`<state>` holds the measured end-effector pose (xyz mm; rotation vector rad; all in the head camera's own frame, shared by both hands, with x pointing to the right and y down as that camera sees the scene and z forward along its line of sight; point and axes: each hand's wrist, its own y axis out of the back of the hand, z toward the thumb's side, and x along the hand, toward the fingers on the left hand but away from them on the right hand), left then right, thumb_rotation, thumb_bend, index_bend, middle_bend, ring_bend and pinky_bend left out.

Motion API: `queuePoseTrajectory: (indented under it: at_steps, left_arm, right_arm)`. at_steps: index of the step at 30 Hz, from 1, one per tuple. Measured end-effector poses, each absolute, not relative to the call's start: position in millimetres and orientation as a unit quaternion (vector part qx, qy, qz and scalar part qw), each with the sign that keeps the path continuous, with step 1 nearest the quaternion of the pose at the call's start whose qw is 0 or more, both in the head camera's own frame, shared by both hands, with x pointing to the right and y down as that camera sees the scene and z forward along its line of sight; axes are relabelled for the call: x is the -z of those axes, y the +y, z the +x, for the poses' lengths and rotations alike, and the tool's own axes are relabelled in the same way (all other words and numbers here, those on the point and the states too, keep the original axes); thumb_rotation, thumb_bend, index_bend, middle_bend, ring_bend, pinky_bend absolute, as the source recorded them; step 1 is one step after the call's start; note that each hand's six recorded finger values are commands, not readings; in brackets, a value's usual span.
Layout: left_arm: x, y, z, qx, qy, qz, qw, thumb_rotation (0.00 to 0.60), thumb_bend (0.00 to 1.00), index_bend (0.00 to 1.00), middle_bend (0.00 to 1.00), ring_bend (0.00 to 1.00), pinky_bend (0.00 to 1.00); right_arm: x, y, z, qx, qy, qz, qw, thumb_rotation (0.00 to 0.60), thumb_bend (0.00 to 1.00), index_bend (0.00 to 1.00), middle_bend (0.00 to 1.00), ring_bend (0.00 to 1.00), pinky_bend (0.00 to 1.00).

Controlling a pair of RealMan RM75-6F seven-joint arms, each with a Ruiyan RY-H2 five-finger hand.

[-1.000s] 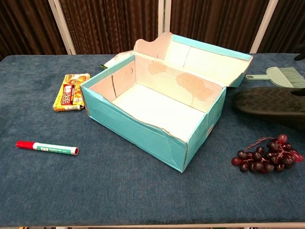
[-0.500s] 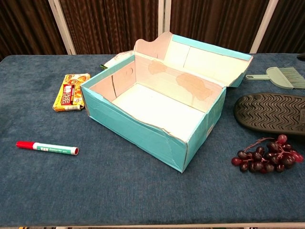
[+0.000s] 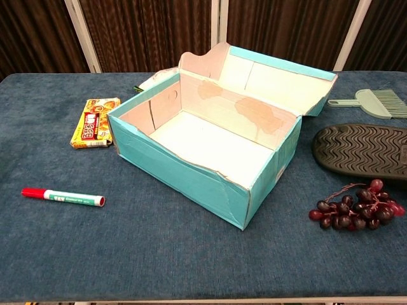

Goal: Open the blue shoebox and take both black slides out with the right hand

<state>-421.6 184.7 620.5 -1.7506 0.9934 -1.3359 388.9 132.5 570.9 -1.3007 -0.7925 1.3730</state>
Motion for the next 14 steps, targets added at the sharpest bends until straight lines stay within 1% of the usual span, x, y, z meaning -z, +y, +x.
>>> queuePoseTrajectory:
  at_steps: [2, 4, 9, 14]
  left_arm:
    - [-618, 182, -422, 0.517, 0.387, -0.673, 0.360, 0.600, 0.11, 0.15, 0.14, 0.06, 0.35]
    - [-616, 180, -422, 0.518, 0.391, -0.668, 0.365, 0.600, 0.11, 0.15, 0.14, 0.06, 0.35]
    - [-614, 176, -423, 0.522, 0.396, -0.657, 0.374, 0.600, 0.11, 0.15, 0.14, 0.06, 0.35]
    - [-613, 175, -424, 0.524, 0.399, -0.652, 0.376, 0.600, 0.11, 0.15, 0.14, 0.06, 0.35]
  right_arm:
    - [-573, 146, 394, -0.588, -0.312, -0.539, 0.515, 0.600, 0.30, 0.00, 0.00, 0.00, 0.00]
    - [-576, 152, 394, -0.593, -0.307, -0.544, 0.508, 0.600, 0.30, 0.00, 0.00, 0.00, 0.00]
    - [-585, 161, 397, -0.597, -0.303, -0.558, 0.490, 0.600, 0.30, 0.00, 0.00, 0.00, 0.00]
    - [-589, 163, 394, -0.590, -0.302, -0.565, 0.492, 0.600, 0.30, 0.00, 0.00, 0.00, 0.00]
